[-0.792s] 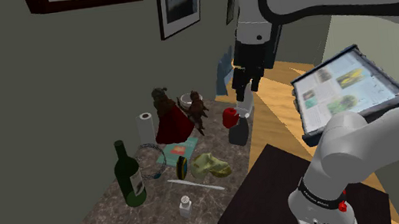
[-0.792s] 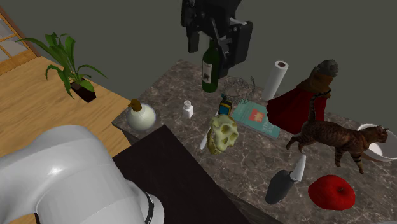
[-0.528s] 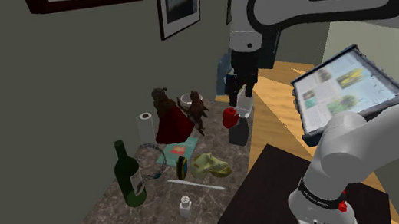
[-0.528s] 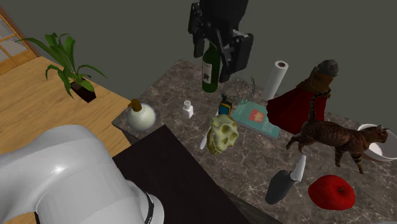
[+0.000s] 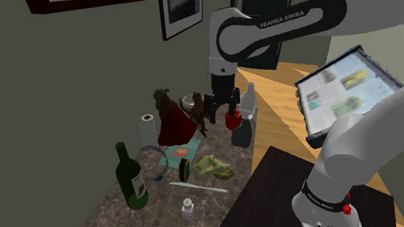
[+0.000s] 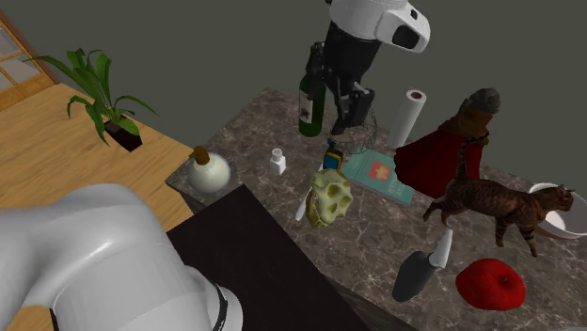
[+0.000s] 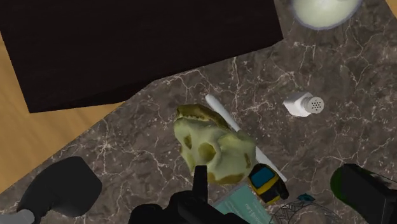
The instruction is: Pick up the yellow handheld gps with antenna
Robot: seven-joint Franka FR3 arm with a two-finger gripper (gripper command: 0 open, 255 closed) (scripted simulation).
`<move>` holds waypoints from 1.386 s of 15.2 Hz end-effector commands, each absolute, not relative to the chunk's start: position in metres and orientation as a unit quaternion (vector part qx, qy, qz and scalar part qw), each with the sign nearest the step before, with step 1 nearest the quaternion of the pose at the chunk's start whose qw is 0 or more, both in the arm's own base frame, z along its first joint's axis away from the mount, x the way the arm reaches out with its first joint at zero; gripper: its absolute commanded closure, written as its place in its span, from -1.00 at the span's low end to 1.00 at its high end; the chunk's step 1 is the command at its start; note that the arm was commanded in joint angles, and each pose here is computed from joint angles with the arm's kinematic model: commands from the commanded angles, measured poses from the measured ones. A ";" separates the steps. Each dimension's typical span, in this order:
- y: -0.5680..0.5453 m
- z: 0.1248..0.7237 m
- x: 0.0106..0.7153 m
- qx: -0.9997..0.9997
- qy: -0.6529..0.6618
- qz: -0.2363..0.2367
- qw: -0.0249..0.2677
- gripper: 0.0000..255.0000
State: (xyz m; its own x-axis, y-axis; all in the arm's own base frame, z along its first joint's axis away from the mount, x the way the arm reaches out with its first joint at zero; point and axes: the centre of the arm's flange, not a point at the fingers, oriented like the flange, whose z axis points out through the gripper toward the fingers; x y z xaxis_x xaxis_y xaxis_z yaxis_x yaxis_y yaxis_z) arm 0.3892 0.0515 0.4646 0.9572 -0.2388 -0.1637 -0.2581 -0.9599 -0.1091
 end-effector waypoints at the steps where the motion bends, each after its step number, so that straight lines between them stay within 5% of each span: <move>1: 0.051 0.442 0.403 -0.983 0.145 0.081 0.073 -1.00; 21: 0.059 0.211 0.549 -0.923 0.321 0.151 0.152 -1.00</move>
